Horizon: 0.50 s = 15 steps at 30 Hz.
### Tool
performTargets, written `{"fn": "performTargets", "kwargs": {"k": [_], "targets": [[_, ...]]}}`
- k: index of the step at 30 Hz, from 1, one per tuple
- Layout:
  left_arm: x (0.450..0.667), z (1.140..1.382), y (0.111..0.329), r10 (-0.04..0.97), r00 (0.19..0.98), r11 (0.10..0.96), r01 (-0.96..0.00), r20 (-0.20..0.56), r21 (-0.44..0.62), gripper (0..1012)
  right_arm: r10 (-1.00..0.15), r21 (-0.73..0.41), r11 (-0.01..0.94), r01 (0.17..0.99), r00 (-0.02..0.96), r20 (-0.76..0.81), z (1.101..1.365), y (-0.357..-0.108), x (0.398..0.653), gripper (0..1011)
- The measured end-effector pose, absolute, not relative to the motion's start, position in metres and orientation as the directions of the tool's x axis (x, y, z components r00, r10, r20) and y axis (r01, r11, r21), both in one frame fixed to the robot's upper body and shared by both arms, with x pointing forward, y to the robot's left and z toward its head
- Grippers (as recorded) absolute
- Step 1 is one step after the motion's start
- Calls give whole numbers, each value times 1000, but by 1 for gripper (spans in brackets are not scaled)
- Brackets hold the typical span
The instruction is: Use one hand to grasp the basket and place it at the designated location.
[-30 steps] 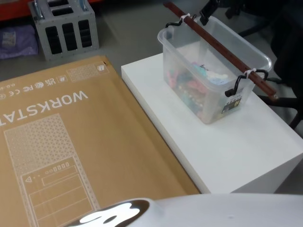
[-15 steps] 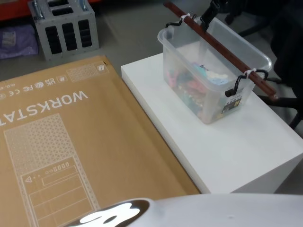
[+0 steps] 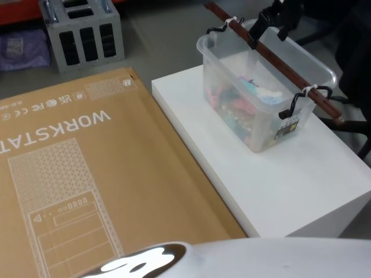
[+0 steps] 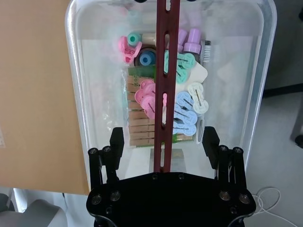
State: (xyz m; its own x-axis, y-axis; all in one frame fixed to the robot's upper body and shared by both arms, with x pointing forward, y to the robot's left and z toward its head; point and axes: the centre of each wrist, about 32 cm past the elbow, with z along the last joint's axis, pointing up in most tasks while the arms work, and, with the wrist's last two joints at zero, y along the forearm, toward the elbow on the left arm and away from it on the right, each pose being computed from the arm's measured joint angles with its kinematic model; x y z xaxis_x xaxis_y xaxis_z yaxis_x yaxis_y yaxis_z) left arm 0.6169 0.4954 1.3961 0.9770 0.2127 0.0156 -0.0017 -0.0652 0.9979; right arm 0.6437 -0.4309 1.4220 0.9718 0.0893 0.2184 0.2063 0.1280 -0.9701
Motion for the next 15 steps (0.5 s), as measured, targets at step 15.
{"fn": "performTargets", "kwargs": {"k": [15], "targets": [[617, 1396, 495, 213, 977, -65, -2, 16, 998, 0, 107, -980, 108, 167, 978, 178, 1411, -428, 648, 1001]]}}
